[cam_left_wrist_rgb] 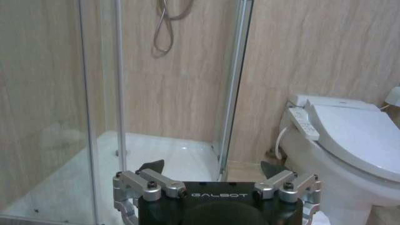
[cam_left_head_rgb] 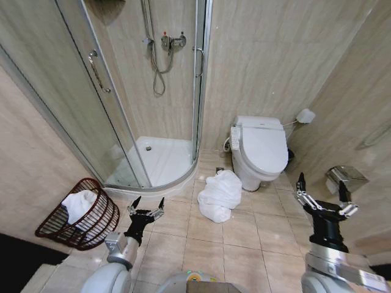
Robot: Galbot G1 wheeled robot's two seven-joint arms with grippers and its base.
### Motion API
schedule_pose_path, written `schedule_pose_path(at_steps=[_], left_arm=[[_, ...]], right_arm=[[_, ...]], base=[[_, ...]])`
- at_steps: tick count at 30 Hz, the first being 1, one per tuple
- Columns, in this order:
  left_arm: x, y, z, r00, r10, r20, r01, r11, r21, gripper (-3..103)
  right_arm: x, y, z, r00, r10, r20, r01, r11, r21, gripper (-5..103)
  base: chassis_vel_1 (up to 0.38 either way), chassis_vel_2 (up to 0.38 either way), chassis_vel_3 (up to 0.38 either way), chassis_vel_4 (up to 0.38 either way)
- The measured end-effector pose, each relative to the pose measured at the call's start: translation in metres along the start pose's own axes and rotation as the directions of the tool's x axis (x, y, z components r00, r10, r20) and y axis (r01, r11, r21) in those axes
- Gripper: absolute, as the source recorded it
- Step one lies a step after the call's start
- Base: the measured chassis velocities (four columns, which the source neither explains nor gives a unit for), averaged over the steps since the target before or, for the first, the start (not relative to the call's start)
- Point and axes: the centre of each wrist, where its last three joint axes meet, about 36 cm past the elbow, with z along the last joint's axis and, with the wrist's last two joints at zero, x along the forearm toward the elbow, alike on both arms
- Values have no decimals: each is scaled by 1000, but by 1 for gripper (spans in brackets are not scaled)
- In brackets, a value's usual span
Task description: Discard the used towel into the hamper.
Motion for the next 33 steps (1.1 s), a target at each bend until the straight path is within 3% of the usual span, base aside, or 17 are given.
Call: schedule_pose_path(at_steps=[33], left_arm=[[0,0,0,1000,0,0,0,1000,0,100]], right_arm=[[0,0,0,1000,0,0,0,1000,0,100]], base=[[-14,-14,-14,-14]])
